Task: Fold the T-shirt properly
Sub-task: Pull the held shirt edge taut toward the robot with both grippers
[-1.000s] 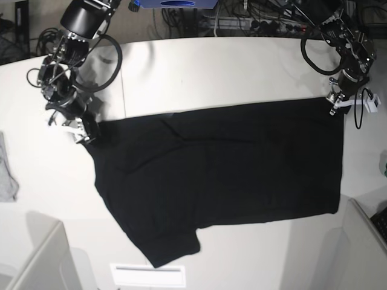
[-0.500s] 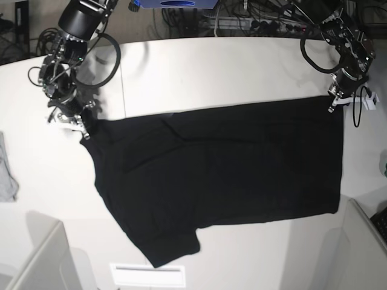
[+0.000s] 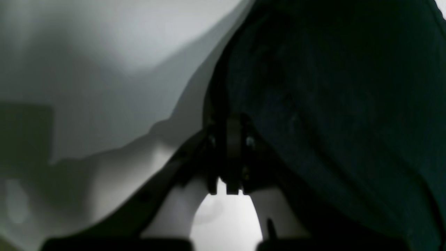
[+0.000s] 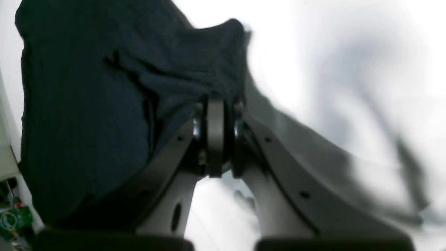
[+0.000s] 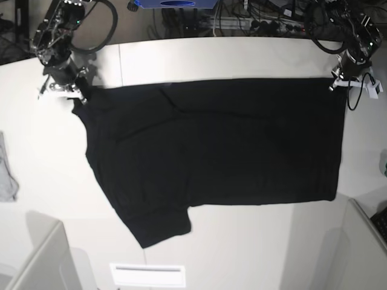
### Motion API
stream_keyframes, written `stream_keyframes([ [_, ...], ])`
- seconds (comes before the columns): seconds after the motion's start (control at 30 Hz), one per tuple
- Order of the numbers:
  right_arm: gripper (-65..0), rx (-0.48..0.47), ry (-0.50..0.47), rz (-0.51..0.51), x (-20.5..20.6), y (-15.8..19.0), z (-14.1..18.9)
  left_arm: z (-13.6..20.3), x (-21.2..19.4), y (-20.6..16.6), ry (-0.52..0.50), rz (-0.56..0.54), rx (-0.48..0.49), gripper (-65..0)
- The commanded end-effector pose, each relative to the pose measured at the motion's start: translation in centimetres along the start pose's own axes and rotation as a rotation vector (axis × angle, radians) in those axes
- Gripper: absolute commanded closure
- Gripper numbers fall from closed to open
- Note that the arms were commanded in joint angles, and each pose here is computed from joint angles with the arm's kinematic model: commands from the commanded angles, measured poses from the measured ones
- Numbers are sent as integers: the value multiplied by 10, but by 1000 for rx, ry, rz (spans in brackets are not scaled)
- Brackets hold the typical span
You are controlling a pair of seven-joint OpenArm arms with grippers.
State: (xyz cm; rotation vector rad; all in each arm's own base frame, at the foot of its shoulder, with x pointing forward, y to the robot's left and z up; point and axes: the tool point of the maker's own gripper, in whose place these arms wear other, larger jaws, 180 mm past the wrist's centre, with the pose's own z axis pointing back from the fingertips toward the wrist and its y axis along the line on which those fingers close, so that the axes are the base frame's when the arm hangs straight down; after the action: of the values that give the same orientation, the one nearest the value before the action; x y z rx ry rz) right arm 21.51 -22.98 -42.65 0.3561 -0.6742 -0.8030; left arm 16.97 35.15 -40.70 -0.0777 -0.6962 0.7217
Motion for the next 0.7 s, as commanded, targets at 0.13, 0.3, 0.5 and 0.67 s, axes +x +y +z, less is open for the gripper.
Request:
stream_keyframes([
  [0.13,0,-22,-32,47,0,-9,26,21,11,7,-43,-74,22,0],
  [0.3,0,-55,2,37,-22,-22,40,29,1,17,-18,-88,45,0],
  [0.5,0,-94,37,35,-38,-37,51,38,-17,34,26,-99,79,0],
  [0.67,0,-113,55,34,-46,-45,56,41,-23,39,41,-101,90,0],
])
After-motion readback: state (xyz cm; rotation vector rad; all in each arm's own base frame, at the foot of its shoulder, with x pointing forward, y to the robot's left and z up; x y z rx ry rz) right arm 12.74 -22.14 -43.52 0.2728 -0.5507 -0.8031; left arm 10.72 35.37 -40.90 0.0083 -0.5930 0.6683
